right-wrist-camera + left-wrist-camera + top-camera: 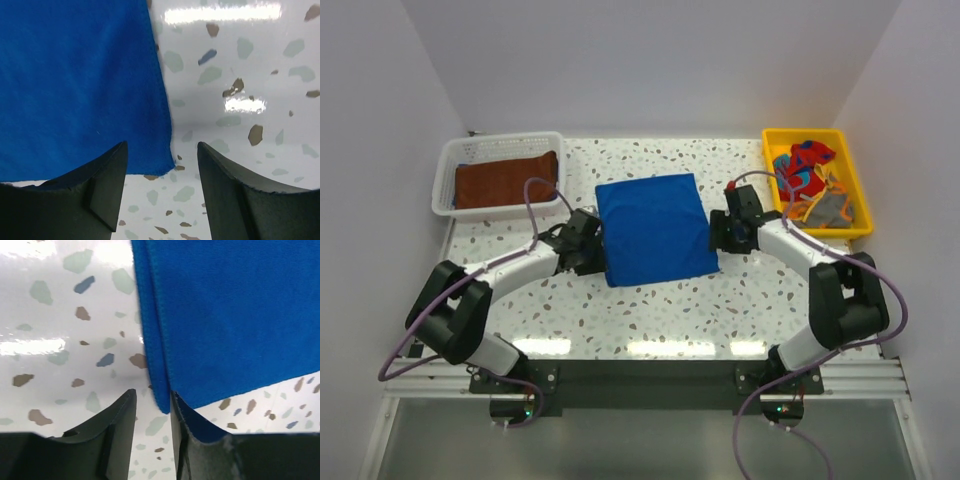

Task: Fold and stack the towels
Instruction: Fold the towel

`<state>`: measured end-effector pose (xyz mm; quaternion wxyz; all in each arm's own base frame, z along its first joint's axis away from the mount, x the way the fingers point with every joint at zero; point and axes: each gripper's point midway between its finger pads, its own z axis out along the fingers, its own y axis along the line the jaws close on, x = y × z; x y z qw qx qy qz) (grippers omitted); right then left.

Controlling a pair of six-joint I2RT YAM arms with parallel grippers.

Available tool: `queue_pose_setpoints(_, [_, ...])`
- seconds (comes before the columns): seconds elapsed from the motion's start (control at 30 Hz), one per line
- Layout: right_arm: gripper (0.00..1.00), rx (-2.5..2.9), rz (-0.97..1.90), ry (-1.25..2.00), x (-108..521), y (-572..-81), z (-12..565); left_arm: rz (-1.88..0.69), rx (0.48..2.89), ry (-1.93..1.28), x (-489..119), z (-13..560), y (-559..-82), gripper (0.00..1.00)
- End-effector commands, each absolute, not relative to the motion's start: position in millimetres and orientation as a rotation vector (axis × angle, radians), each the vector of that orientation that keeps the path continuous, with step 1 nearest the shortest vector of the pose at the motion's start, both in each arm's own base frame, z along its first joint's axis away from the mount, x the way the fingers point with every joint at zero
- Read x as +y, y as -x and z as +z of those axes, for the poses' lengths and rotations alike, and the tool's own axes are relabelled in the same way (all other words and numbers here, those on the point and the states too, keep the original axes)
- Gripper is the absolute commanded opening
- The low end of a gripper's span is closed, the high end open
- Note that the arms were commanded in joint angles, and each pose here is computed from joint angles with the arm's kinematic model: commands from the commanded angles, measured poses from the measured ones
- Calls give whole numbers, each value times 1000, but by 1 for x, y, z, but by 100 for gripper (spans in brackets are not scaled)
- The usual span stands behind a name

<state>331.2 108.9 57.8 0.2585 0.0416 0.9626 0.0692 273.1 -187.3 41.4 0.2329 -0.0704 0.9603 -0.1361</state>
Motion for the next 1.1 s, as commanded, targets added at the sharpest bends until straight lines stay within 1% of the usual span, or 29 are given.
queue_pose_setpoints(0.0, [61, 2545, 274, -146, 116, -331, 69, -516, 2532, 224, -215, 67, -287, 36])
queue_pose_setpoints(0.13, [61, 2557, 271, -154, 113, -318, 60, -514, 2562, 211, -224, 59, -281, 34])
queue_pose_setpoints(0.33, [61, 2552, 272, -154, 111, -315, 59, -452, 2629, 210, -222, 42, -267, 32])
queue_pose_setpoints(0.47, [61, 2552, 273, -154, 112, -316, 58, -441, 2644, 196, -226, 40, -264, 26])
queue_pose_setpoints(0.53, [61, 2552, 272, -154, 112, -317, 58, -426, 2660, 187, -227, 36, -261, 25])
queue_pose_setpoints(0.7, [60, 2558, 295, -145, 115, -315, 57, -381, 2693, 189, -225, 29, -254, 24])
queue_pose_setpoints(0.93, [60, 2568, 298, -143, 115, -314, 53, -275, 2691, 204, -211, 28, -253, 32])
queue_pose_setpoints(1.0, [60, 2575, 296, -144, 116, -313, 51, -275, 2691, 204, -212, 27, -253, 33])
queue_pose_setpoints(1.07, [59, 2576, 295, -144, 115, -314, 50, -284, 2688, 203, -213, 27, -254, 29])
